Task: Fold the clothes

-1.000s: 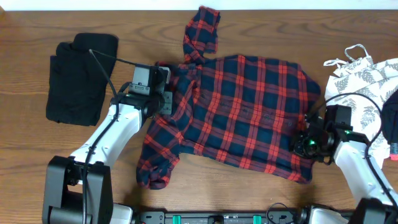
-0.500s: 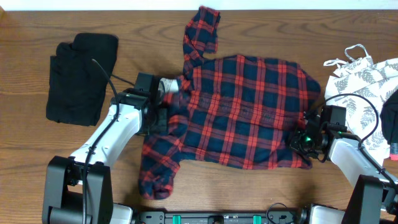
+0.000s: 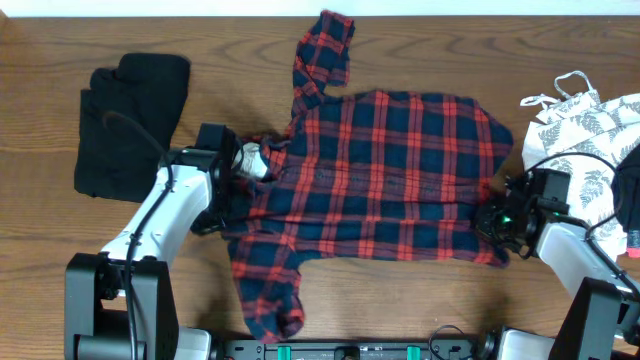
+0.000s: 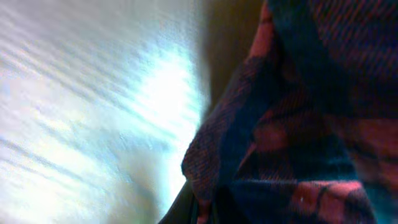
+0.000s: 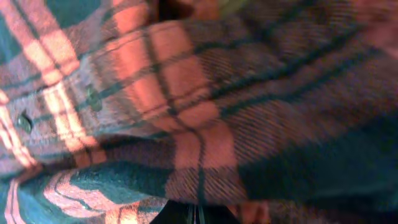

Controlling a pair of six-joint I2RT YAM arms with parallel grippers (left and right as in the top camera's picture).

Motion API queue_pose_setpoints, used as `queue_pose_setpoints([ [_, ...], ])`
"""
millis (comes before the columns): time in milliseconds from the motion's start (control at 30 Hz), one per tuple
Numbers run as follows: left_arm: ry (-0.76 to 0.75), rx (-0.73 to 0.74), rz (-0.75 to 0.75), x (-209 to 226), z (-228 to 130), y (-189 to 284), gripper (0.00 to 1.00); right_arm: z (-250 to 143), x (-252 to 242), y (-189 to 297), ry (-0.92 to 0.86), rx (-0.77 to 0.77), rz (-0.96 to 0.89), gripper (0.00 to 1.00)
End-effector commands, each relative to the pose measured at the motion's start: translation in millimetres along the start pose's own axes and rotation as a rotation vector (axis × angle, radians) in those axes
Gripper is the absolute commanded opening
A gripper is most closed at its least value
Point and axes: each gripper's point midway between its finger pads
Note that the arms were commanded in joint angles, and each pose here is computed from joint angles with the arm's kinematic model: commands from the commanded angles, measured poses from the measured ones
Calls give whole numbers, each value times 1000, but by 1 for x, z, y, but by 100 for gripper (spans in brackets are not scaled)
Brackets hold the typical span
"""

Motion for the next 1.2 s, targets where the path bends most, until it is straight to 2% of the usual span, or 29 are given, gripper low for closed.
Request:
queue_pose_setpoints([
  [0, 59, 91, -74, -10, -18, 1, 6, 4, -54, -4, -84, -46, -207, 2],
  [233, 59, 181, -59, -6, -39, 4, 6, -2, -57, -3, -93, -19, -217, 2],
  [433, 59, 186, -62, -6, -40, 4, 7, -6, -59, -3, -97, -6, -224, 4],
  [500, 59, 168, -68, -8, -36, 4, 26, -7, -59, -3, -98, -2, -227, 9],
  [533, 57, 153, -74, -9, -32, 3, 31, -7, -59, -3, -99, 1, -228, 10],
  [600, 41, 109, -90, -12, -22, 3, 33, -9, -58, -3, -100, 9, -219, 13],
  [800, -9, -34, -137, -22, 13, 25, 37, -3, -29, 4, -42, 27, -98, 33],
  [867, -30, -96, -155, -25, 26, 41, 38, 8, -15, 16, -28, 1, -63, 34],
  [1067, -94, -380, -224, -35, 72, 103, 38, 58, 50, 96, 95, -210, 73, 39],
  [1167, -72, -573, -209, -33, 105, 132, 38, 81, 90, 144, 201, -360, 160, 49],
])
Point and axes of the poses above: each gripper's point midway between its finger pads, its own y axis back along the fingers, its own x axis along the line the jaws close on, z = x × y, and after that the axes turned 14 degrees about -y, right-handed
